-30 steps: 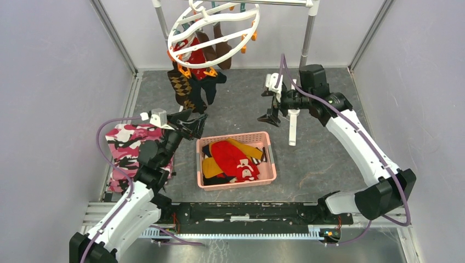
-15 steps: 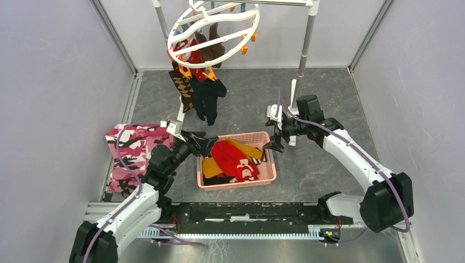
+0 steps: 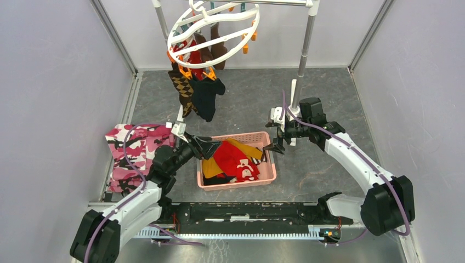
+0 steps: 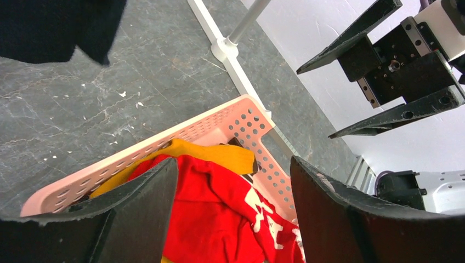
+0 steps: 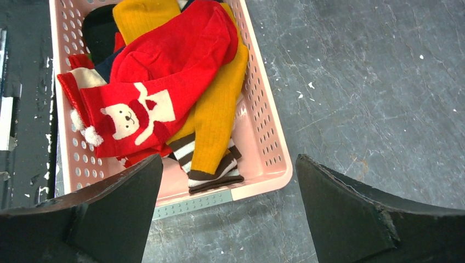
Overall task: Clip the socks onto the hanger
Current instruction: Clamp the sock onto the hanger, then pick up the sock from the bin.
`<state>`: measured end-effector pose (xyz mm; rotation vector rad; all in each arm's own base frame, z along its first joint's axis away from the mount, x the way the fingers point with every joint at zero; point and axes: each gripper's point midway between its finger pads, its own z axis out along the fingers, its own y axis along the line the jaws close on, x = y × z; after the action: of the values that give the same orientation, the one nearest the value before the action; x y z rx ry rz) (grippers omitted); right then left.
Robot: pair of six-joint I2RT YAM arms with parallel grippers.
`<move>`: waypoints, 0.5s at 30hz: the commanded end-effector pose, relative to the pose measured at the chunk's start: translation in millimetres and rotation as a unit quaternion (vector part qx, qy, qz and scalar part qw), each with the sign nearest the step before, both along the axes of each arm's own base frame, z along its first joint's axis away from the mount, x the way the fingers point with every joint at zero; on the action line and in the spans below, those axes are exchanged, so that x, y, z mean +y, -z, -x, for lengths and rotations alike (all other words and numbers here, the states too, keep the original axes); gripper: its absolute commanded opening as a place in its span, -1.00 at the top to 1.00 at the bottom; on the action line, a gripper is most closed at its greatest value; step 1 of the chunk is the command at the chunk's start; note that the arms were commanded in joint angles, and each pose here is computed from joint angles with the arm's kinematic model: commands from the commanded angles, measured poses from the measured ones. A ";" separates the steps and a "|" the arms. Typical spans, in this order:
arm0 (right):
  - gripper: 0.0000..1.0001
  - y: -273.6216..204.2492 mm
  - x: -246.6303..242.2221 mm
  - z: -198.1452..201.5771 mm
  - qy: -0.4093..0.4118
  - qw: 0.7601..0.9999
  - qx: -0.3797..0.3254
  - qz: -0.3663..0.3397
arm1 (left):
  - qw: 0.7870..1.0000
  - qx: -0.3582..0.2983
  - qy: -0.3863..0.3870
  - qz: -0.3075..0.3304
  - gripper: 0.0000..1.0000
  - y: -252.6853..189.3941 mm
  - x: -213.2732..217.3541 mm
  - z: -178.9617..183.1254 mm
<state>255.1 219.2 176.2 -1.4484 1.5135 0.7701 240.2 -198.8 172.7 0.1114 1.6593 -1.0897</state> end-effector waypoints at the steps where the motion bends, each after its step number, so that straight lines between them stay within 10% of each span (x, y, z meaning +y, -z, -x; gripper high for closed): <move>1: -0.96 -6.5 6.2 2.4 -0.022 0.999 -0.006 -0.024 | 0.999 -0.014 0.033 0.027 -0.60 -21.4 -10.1 5.2; 15: -0.96 -4.7 8.7 7.9 -0.034 0.999 0.003 -0.033 | 0.995 0.044 0.085 0.032 -0.49 -14.7 -20.1 24.8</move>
<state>248.3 224.4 176.6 -1.4550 1.4768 0.8298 223.3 -212.8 172.0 0.1579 1.7271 -1.2145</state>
